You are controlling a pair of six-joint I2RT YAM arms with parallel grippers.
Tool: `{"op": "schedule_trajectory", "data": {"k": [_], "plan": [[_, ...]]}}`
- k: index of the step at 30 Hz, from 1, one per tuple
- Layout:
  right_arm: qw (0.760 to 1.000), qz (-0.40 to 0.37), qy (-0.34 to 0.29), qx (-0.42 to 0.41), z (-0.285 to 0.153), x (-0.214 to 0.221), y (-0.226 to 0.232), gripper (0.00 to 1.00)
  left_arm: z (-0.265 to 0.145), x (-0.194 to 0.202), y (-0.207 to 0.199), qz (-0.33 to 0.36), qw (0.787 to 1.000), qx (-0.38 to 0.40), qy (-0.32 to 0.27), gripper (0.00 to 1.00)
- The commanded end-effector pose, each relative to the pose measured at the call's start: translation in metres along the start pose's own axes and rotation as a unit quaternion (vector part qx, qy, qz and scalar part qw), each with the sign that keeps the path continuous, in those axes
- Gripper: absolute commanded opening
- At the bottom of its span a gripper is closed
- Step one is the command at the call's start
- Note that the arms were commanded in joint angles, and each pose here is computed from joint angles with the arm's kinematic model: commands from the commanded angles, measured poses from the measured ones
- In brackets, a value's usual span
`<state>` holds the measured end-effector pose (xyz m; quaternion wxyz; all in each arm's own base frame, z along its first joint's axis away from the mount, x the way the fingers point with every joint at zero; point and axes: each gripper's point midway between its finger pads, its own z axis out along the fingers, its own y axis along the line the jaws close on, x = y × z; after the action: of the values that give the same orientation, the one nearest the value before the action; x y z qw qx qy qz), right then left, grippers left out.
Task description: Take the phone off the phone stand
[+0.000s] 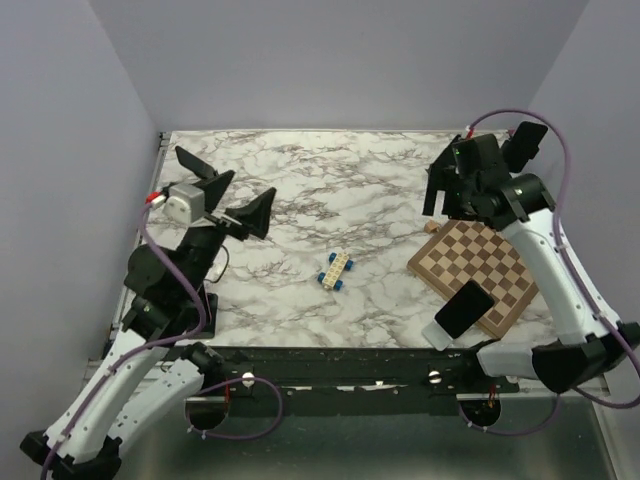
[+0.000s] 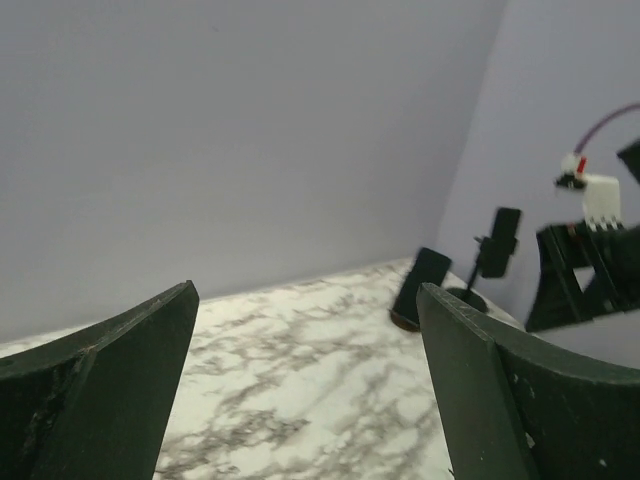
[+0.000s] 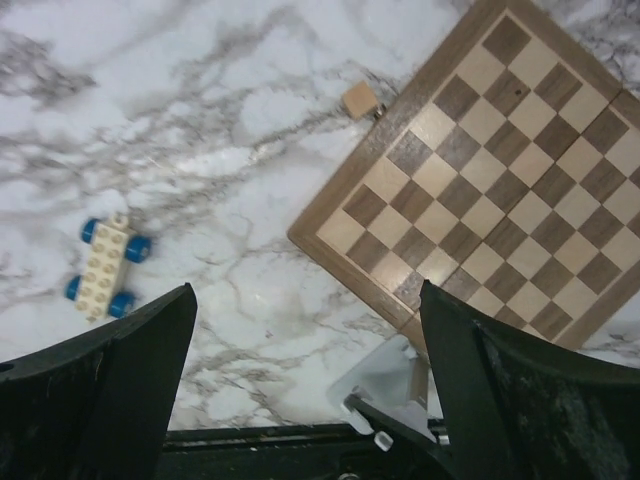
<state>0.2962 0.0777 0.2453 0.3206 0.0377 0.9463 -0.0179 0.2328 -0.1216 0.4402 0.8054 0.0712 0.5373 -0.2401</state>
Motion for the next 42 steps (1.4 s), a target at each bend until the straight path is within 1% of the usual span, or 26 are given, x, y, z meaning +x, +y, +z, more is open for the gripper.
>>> {"op": "schedule_trajectory", "data": {"k": [1, 4, 6, 8, 10, 11, 12, 15, 17, 18, 19, 23, 27, 29, 32, 38, 42], "plan": [[0.984, 0.085, -0.14, -0.062, -0.055, -0.051, 0.008, 1.0, 0.016, 0.057, -0.069, -0.081, 0.982, 0.135, 0.107, 0.99], [0.972, 0.117, -0.191, -0.072, -0.078, -0.067, 0.002, 1.0, 0.021, 0.096, -0.104, -0.134, 0.957, 0.189, 0.174, 0.99], [0.961, 0.134, -0.226, -0.088, -0.1, -0.076, -0.001, 1.0, 0.02, 0.123, -0.13, -0.167, 0.934, 0.231, 0.215, 0.98], [0.947, 0.147, -0.26, -0.119, -0.123, -0.082, 0.0, 1.0, 0.015, 0.137, -0.162, -0.194, 0.904, 0.302, 0.232, 0.94], [0.932, 0.153, -0.288, -0.156, -0.144, -0.084, 0.003, 1.0, 0.012, 0.152, -0.188, -0.212, 0.878, 0.356, 0.24, 0.92], [0.927, 0.155, -0.297, -0.171, -0.152, -0.084, 0.005, 1.0, 0.013, 0.159, -0.197, -0.22, 0.868, 0.369, 0.251, 0.9], [0.92, 0.154, -0.308, -0.187, -0.161, -0.084, 0.006, 1.0, 0.012, 0.17, -0.208, -0.231, 0.852, 0.386, 0.269, 0.87], [0.905, 0.157, -0.331, -0.218, -0.184, -0.079, 0.005, 1.0, 0.008, 0.199, -0.234, -0.268, 0.81, 0.431, 0.292, 0.85], [0.897, 0.15, -0.338, -0.242, -0.198, -0.074, 0.008, 1.0, 0.005, 0.222, -0.252, -0.286, 0.787, 0.458, 0.3, 0.78], [0.893, 0.146, -0.342, -0.253, -0.203, -0.073, 0.009, 1.0, 0.005, 0.228, -0.26, -0.288, 0.78, 0.472, 0.294, 0.75], [0.89, 0.141, -0.343, -0.264, -0.208, -0.07, 0.011, 1.0, 0.005, 0.237, -0.268, -0.29, 0.773, 0.482, 0.294, 0.75], [0.885, 0.126, -0.344, -0.285, -0.223, -0.062, 0.013, 1.0, 0.01, 0.26, -0.298, -0.294, 0.744, 0.52, 0.299, 0.75], [0.883, 0.123, -0.348, -0.291, -0.228, -0.055, 0.01, 1.0, 0.019, 0.279, -0.324, -0.303, 0.726, 0.54, 0.299, 0.76], [0.881, 0.122, -0.352, -0.292, -0.231, -0.052, 0.008, 1.0, 0.023, 0.29, -0.334, -0.308, 0.721, 0.543, 0.299, 0.72], [0.878, 0.117, -0.352, -0.302, -0.236, -0.047, 0.009, 1.0, 0.026, 0.297, -0.347, -0.322, 0.711, 0.551, 0.296, 0.72], [0.878, 0.111, -0.346, -0.311, -0.236, -0.042, 0.012, 1.0, 0.019, 0.312, -0.373, -0.309, 0.691, 0.575, 0.31, 0.72], [0.881, 0.107, -0.34, -0.311, -0.234, -0.04, 0.013, 1.0, 0.012, 0.319, -0.384, -0.318, 0.67, 0.59, 0.32, 0.7]]}}
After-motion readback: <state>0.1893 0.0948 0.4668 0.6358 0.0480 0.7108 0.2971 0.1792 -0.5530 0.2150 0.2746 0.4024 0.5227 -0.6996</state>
